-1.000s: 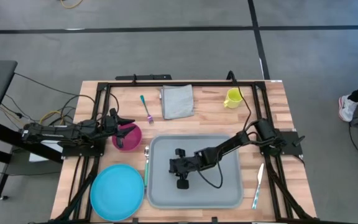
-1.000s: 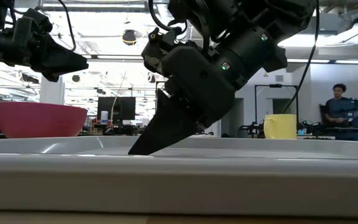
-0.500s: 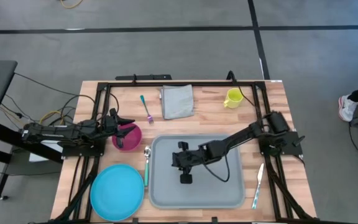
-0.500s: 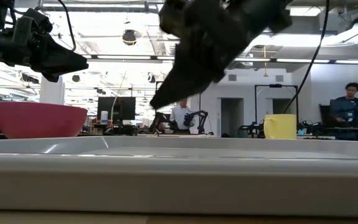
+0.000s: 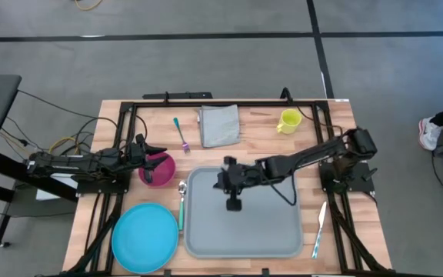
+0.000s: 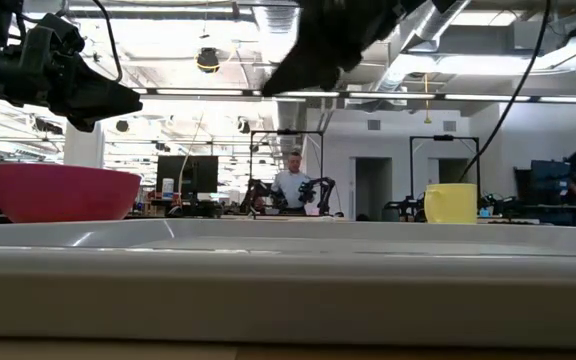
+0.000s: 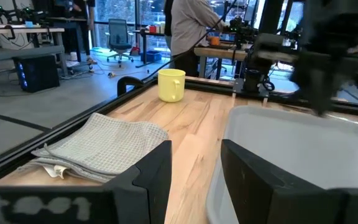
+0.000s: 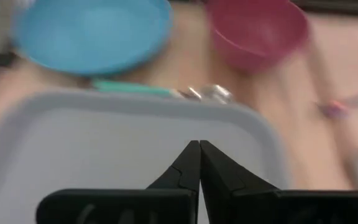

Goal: Set up tray
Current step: Put the yellow mug in the top right corner of the gray tray

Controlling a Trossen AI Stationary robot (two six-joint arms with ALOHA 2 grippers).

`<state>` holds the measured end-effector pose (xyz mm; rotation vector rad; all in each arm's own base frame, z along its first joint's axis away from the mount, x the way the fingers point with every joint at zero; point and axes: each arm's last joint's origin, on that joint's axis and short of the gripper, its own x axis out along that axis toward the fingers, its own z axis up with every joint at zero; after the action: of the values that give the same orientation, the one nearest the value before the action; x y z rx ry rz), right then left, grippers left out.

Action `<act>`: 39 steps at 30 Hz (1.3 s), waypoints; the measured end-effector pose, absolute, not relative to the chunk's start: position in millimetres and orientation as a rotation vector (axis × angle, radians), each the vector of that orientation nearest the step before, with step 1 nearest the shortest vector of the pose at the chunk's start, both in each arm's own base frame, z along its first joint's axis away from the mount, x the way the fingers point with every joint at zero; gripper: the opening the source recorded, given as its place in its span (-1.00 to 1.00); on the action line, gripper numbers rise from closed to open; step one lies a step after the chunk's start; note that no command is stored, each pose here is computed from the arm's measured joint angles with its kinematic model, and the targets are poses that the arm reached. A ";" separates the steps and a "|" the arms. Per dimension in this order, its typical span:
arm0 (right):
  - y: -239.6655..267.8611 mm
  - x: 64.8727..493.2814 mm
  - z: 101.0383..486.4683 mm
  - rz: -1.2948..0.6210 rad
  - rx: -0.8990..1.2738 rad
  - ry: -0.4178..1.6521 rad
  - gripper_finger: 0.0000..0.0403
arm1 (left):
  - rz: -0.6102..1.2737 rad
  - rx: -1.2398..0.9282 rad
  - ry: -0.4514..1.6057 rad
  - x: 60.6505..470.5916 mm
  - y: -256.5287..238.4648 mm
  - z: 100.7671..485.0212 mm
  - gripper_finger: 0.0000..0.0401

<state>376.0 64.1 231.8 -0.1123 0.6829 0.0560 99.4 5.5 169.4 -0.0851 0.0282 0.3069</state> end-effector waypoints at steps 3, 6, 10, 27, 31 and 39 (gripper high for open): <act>44.2 365.0 238.8 -0.002 -0.111 0.764 -0.89 | 0.307 -0.085 0.028 99.4 5.5 169.4 -0.36; 27.2 353.7 245.1 -0.044 -0.103 0.834 -0.78 | 0.307 -0.085 0.028 99.4 5.5 169.4 -0.36; 5.6 338.8 251.8 -0.122 -0.103 0.920 -0.64 | 0.307 -0.085 0.028 99.4 5.5 169.4 -0.36; -108.1 254.9 250.8 -0.516 -0.016 1.491 -0.02 | 0.310 -0.023 0.038 99.4 5.6 169.2 -0.36; -137.7 242.1 247.3 -0.557 0.027 1.529 0.07 | 0.310 -0.023 0.038 99.4 5.6 169.2 -0.36; -168.7 222.7 243.7 -0.561 0.127 1.559 0.07 | 0.311 -0.041 0.035 99.4 5.6 169.2 -0.36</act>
<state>222.7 -168.7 243.7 0.1271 1.5592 -0.5609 99.4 5.6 169.2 -0.0412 0.0352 0.3107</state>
